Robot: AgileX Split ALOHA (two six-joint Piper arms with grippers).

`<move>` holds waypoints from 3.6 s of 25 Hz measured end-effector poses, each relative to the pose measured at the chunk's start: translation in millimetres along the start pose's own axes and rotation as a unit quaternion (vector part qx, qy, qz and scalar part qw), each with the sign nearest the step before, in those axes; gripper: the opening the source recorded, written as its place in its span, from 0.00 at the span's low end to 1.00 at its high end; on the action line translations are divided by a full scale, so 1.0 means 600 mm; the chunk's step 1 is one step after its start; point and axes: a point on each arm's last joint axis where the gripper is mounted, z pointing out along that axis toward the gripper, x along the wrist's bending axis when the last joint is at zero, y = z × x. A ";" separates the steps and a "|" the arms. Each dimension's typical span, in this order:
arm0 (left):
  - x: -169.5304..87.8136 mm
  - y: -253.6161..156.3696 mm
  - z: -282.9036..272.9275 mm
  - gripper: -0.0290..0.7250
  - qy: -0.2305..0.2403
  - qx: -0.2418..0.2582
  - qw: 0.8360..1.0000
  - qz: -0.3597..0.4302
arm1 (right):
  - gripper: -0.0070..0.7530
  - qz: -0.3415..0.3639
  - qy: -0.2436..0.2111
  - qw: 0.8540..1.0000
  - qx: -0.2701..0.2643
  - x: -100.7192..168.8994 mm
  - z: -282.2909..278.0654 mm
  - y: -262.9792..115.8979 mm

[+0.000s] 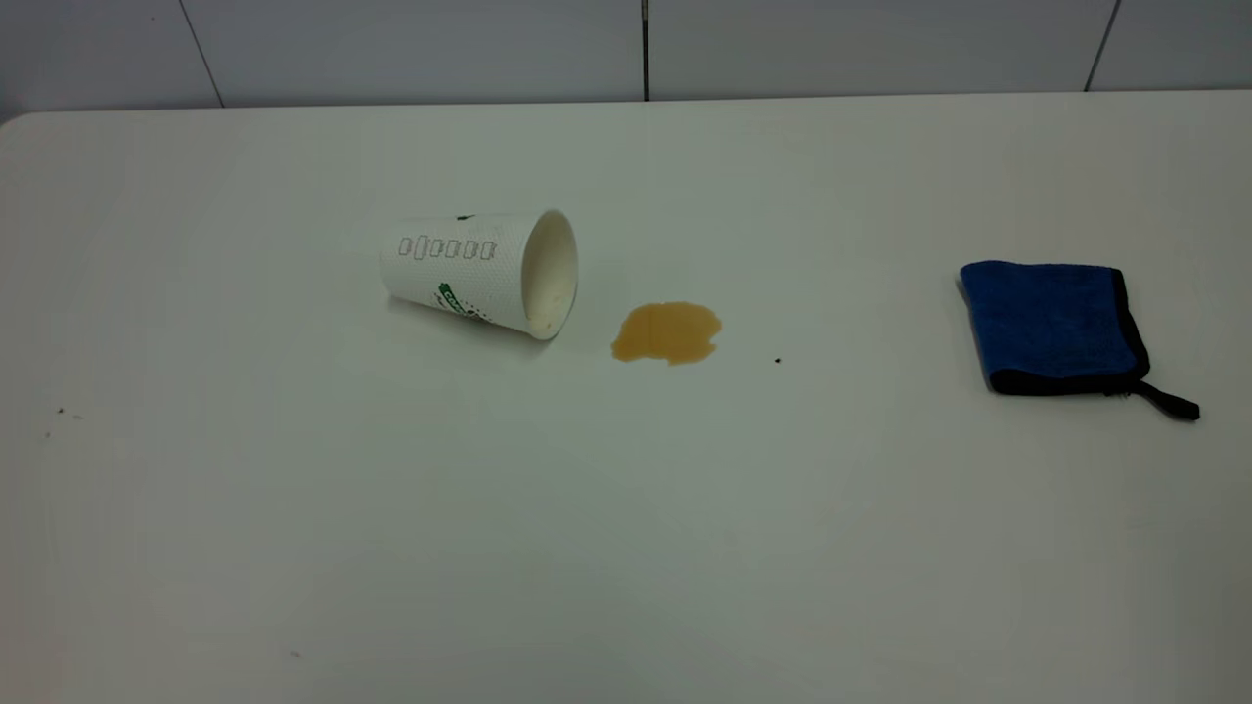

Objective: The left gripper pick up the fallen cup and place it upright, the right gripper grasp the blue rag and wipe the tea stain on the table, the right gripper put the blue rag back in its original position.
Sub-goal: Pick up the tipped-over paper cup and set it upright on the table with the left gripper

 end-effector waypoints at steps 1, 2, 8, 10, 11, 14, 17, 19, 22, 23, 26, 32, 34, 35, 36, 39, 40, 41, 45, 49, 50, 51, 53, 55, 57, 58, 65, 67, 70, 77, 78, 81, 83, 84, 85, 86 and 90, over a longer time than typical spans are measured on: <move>0.000 0.000 0.000 0.81 0.000 0.000 1.000 0.000 | 0.32 0.000 0.000 1.000 0.000 0.000 0.000 0.000; 0.000 0.000 0.000 0.81 0.000 0.000 1.000 0.000 | 0.32 0.000 0.000 1.000 0.000 0.000 0.000 0.000; 0.000 0.000 0.000 0.81 0.000 0.000 1.000 0.000 | 0.32 0.000 0.000 1.000 0.000 0.000 0.000 0.000; 0.000 0.000 0.000 0.81 0.000 0.000 1.000 0.000 | 0.32 0.000 0.000 1.000 0.000 0.000 0.000 0.000; 0.000 0.000 0.000 0.81 0.000 0.000 1.000 0.000 | 0.32 0.000 0.000 1.000 0.000 0.000 0.000 0.000; 0.000 0.000 0.000 0.81 0.000 0.000 1.000 0.000 | 0.32 0.000 0.000 1.000 0.000 0.000 0.000 0.000; 0.000 0.000 0.000 0.81 0.000 0.000 1.000 0.000 | 0.32 0.000 0.000 1.000 0.000 0.000 0.000 0.000; 0.000 0.000 0.000 0.81 0.000 0.000 1.000 0.000 | 0.32 0.000 0.000 1.000 0.000 0.000 0.000 0.000; 0.000 0.000 0.000 0.81 0.000 0.000 1.000 0.000 | 0.32 0.000 0.000 1.000 0.000 0.000 0.000 0.000; 0.000 0.000 0.000 0.81 0.000 0.000 1.000 0.000 | 0.32 0.000 0.000 1.000 0.000 0.000 0.000 0.000; 0.000 0.000 0.000 0.81 0.000 0.000 1.000 0.000 | 0.32 0.000 0.000 1.000 0.000 0.000 0.000 0.000; 0.000 0.000 0.000 0.81 0.000 0.000 1.000 0.000 | 0.32 0.000 0.000 1.000 0.000 0.000 0.000 0.000; 0.000 0.000 0.000 0.81 0.000 0.000 1.000 0.000 | 0.32 0.000 0.000 1.000 0.000 0.000 0.000 0.000; 0.000 0.000 0.000 0.81 0.000 0.000 1.000 0.000 | 0.32 0.000 0.000 1.000 0.000 0.000 0.000 0.000; 0.000 0.000 0.000 0.81 0.000 0.000 1.000 0.000 | 0.32 0.000 0.000 1.000 0.000 0.000 0.000 0.000; 0.000 0.000 0.000 0.81 0.000 0.000 1.000 0.000 | 0.32 0.000 0.000 1.000 0.000 0.000 0.000 0.000; 0.000 0.000 0.000 0.81 0.000 0.000 1.000 0.000 | 0.32 0.000 0.000 1.000 0.000 0.000 0.000 0.000; 0.000 0.000 0.000 0.81 0.000 0.000 1.000 0.000 | 0.32 0.000 0.000 1.000 0.000 0.000 0.000 0.000; 0.000 0.000 0.000 0.81 0.000 0.000 1.000 0.000 | 0.32 0.000 0.000 1.000 0.000 0.000 0.000 0.000; 0.000 0.000 0.000 0.81 0.000 0.000 1.000 0.000 | 0.32 0.000 0.000 1.000 0.000 0.000 0.000 0.000; 0.000 0.000 0.000 0.81 0.000 0.000 1.000 0.000 | 0.32 0.000 0.000 1.000 0.000 0.000 0.000 0.000; 0.000 0.000 0.000 0.81 0.000 0.000 1.000 0.000 | 0.32 0.000 0.000 1.000 0.000 0.000 0.000 0.000; 0.000 0.000 0.000 0.81 0.000 0.000 1.000 0.000 | 0.32 0.000 0.000 1.000 0.000 0.000 0.000 0.000; 0.000 0.000 0.000 0.81 0.000 0.000 1.000 0.000 | 0.32 0.000 0.000 1.000 0.000 0.000 0.000 0.000; 0.000 0.000 0.000 0.81 0.000 0.000 1.000 0.000 | 0.32 0.000 0.000 1.000 0.000 0.000 0.000 0.000; 0.000 0.000 0.000 0.81 0.000 0.000 1.000 -0.001 | 0.32 0.000 0.000 1.000 0.000 0.000 0.000 0.000; -0.001 0.020 0.002 0.81 -0.001 -0.014 1.000 -0.011 | 0.32 0.000 0.000 1.000 0.000 0.000 0.000 0.000; -0.001 0.039 0.011 0.81 -0.002 -0.025 1.000 -0.012 | 0.32 0.000 0.000 1.000 0.000 0.000 0.000 0.000; -0.003 0.073 0.037 0.81 -0.003 -0.021 1.000 -0.010 | 0.32 0.000 0.000 1.000 0.000 0.000 0.000 0.000; -0.009 0.193 0.124 0.81 -0.003 0.059 0.998 0.000 | 0.32 0.000 0.000 1.000 0.000 0.000 0.000 0.000; -0.010 0.212 0.142 0.81 -0.003 0.077 0.997 0.004 | 0.32 0.000 0.000 1.000 0.000 0.000 0.000 0.000; -0.015 0.270 0.197 0.82 -0.005 0.119 0.993 0.013 | 0.32 0.000 0.000 1.000 0.000 0.000 0.000 0.000; -0.028 0.297 0.243 0.84 -0.013 0.153 0.988 0.030 | 0.32 0.000 0.000 1.000 0.000 0.000 0.000 0.000; -0.037 0.310 0.261 0.86 -0.017 0.162 0.986 0.043 | 0.32 0.000 0.000 1.000 0.000 0.000 0.000 0.000; -0.049 0.317 0.285 0.87 -0.020 0.177 0.982 0.063 | 0.32 0.000 0.000 1.000 0.000 0.000 0.000 0.000; -0.065 0.325 0.308 0.89 -0.025 0.188 0.978 0.084 | 0.32 0.000 0.000 1.000 0.000 0.000 0.000 0.000; -0.143 0.347 0.393 0.94 -0.020 0.215 0.965 0.147 | 0.32 0.000 0.000 1.000 0.000 0.000 0.000 0.000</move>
